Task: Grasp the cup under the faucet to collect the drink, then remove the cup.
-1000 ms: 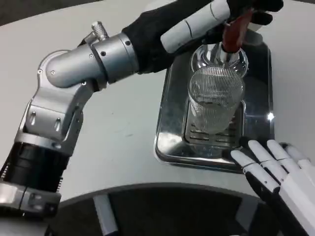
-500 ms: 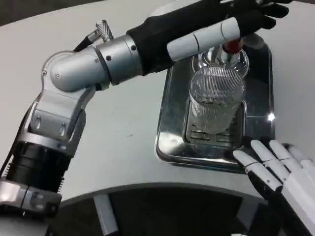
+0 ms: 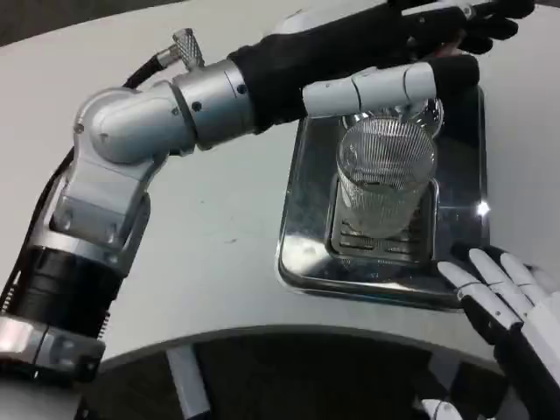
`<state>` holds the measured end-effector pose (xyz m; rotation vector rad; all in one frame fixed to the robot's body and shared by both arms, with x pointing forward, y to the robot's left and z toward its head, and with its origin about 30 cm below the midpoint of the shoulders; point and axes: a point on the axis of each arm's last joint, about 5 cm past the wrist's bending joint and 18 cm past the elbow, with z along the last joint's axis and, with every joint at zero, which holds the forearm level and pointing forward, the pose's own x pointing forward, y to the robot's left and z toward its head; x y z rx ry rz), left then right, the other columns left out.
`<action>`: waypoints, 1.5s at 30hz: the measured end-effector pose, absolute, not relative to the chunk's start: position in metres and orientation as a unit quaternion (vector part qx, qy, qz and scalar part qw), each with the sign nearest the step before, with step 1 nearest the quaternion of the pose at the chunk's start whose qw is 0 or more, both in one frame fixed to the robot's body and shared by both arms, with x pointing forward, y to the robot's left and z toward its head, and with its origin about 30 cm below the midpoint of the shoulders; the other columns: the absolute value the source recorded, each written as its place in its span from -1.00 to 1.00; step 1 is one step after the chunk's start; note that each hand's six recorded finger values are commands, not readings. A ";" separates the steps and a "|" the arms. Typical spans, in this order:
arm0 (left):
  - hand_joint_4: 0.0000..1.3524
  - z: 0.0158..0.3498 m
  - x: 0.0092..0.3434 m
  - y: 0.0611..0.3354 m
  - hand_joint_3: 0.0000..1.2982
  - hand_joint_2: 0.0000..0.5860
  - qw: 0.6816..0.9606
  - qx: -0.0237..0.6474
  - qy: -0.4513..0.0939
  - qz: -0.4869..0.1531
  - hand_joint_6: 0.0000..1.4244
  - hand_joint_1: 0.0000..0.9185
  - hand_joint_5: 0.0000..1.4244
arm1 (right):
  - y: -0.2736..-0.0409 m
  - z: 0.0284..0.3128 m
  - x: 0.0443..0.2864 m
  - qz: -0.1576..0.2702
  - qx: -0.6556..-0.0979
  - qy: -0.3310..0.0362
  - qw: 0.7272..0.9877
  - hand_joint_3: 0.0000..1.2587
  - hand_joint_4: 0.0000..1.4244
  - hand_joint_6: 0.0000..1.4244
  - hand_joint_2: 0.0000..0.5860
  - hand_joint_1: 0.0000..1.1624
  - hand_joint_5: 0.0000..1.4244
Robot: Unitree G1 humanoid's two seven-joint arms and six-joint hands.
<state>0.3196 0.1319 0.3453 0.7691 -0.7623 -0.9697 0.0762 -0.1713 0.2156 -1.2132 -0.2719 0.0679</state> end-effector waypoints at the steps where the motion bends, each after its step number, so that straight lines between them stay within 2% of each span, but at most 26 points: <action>1: -1.00 0.346 0.320 0.132 -0.87 -0.67 0.746 0.355 -0.349 -0.442 -0.74 -1.00 -0.89 | -0.171 0.215 0.077 0.030 -0.563 -0.124 0.817 -0.83 -0.98 -0.92 0.46 -0.16 -0.99; 7: -1.00 0.346 0.320 0.132 -0.87 -0.67 0.740 0.364 -0.356 -0.440 -0.75 -1.00 -0.89 | -0.171 0.213 0.079 0.024 -0.524 -0.100 0.845 -0.92 -1.00 -0.86 0.38 -0.12 -0.99; 12: -1.00 0.346 0.320 0.131 -0.87 -0.67 0.736 0.369 -0.360 -0.438 -0.75 -1.00 -0.89 | -0.166 0.212 0.082 0.026 -0.491 -0.094 0.866 -0.96 -1.00 -0.83 0.29 -0.10 -0.96; 16: -1.00 0.346 0.320 0.131 -0.87 -0.66 0.732 0.377 -0.362 -0.437 -0.76 -1.00 -0.89 | -0.165 0.212 0.085 0.011 -0.472 -0.088 0.877 -0.99 -1.00 -0.83 0.21 -0.09 -0.96; 24: -1.00 0.346 0.321 0.131 -0.87 -0.64 0.727 0.386 -0.365 -0.436 -0.76 -1.00 -0.89 | -0.158 0.212 0.092 -0.021 -0.436 -0.093 0.895 -1.00 -1.00 -0.80 0.06 -0.01 -0.95; 35: -1.00 0.348 0.321 0.132 -0.87 -0.64 0.715 0.403 -0.369 -0.437 -0.76 -1.00 -0.89 | -0.145 0.210 0.105 -0.074 -0.380 -0.096 0.917 -1.00 -1.00 -0.77 0.02 0.07 -0.95; 39: -1.00 0.348 0.322 0.133 -0.87 -0.64 0.713 0.407 -0.369 -0.436 -0.76 -1.00 -0.89 | -0.141 0.205 0.109 -0.085 -0.367 -0.086 0.922 -1.00 -1.00 -0.77 0.01 0.08 -0.95; 42: -1.00 0.349 0.322 0.134 -0.87 -0.64 0.713 0.409 -0.368 -0.435 -0.76 -1.00 -0.89 | -0.136 0.202 0.117 -0.088 -0.356 -0.091 0.926 -1.00 -1.00 -0.77 -0.03 0.11 -0.95; 45: -1.00 0.348 0.322 0.134 -0.87 -0.64 0.712 0.409 -0.368 -0.435 -0.76 -1.00 -0.89 | -0.131 0.204 0.125 -0.096 -0.341 -0.114 0.928 -1.00 -1.00 -0.79 -0.03 0.11 -0.95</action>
